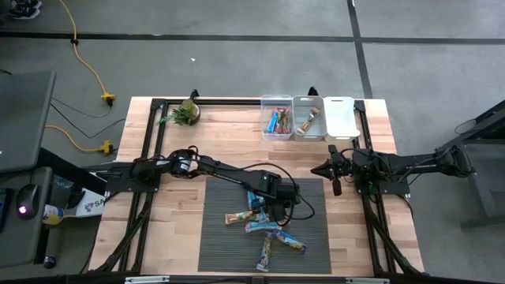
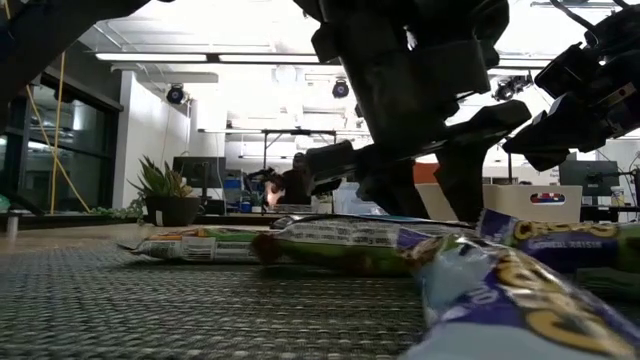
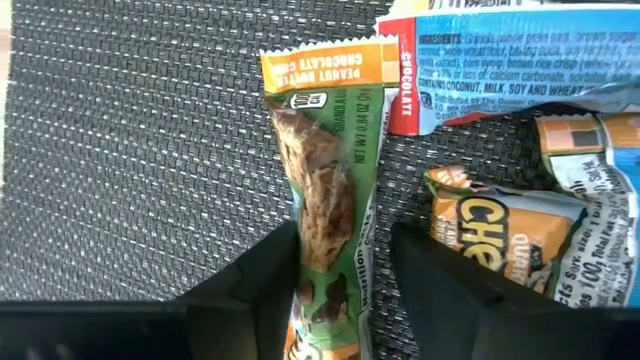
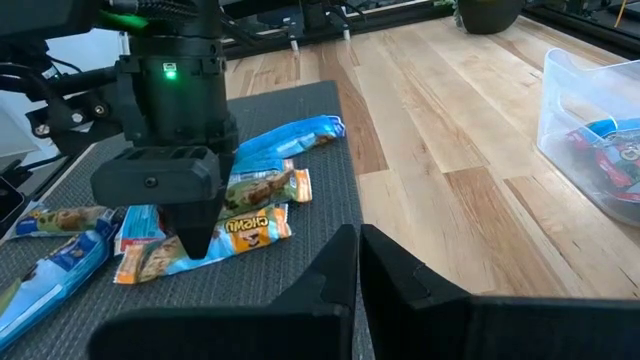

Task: Pick and place Granola Bars by type
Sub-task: Put the orange granola bar into the gray bin

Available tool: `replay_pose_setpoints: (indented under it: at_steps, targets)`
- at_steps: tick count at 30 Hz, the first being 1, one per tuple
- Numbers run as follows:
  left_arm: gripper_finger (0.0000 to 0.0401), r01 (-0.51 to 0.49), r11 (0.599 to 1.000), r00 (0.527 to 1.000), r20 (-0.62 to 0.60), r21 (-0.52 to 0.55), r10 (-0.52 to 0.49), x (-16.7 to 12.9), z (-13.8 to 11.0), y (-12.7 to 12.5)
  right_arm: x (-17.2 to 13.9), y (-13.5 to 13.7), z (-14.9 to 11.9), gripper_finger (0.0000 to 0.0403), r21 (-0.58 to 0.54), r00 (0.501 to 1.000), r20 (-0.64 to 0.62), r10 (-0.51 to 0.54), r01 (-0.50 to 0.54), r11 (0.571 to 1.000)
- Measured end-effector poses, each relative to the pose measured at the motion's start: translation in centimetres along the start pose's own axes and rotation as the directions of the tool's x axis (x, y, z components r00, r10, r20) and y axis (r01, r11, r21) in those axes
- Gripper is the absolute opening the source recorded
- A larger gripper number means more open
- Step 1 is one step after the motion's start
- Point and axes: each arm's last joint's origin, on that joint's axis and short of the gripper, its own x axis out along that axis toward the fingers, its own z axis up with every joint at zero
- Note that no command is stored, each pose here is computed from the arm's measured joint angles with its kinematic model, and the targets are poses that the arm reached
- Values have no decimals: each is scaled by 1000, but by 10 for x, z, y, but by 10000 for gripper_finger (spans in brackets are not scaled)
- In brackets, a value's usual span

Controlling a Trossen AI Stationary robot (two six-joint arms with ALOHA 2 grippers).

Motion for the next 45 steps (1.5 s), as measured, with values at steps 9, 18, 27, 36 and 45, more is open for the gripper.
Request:
replay_pose_setpoints:
  at_steps: [9, 18, 27, 36, 45]
  targets:
    - [125, -48, 999, 999, -16, 1, 48, 1, 0, 4, 0, 0, 0, 0, 0, 1000, 0, 0, 0, 1000]
    - [99, -161, 987, 980, -121, -13, 158, 0, -1, 13, 0, 0, 0, 0, 0, 1000, 0, 0, 0, 1000]
    - [65, -214, 977, 961, -181, -10, 209, 0, -2, 16, 0, 0, 0, 0, 0, 1000, 0, 0, 0, 1000]
    - [51, -287, 955, 945, -189, -79, 268, -26, 5, 30, 0, 0, 0, 0, 0, 1000, 0, 0, 0, 1000]
    - [50, -444, 844, 896, -135, -302, 423, -95, 17, 68, 0, 0, 0, 0, 0, 1000, 0, 0, 0, 1000]
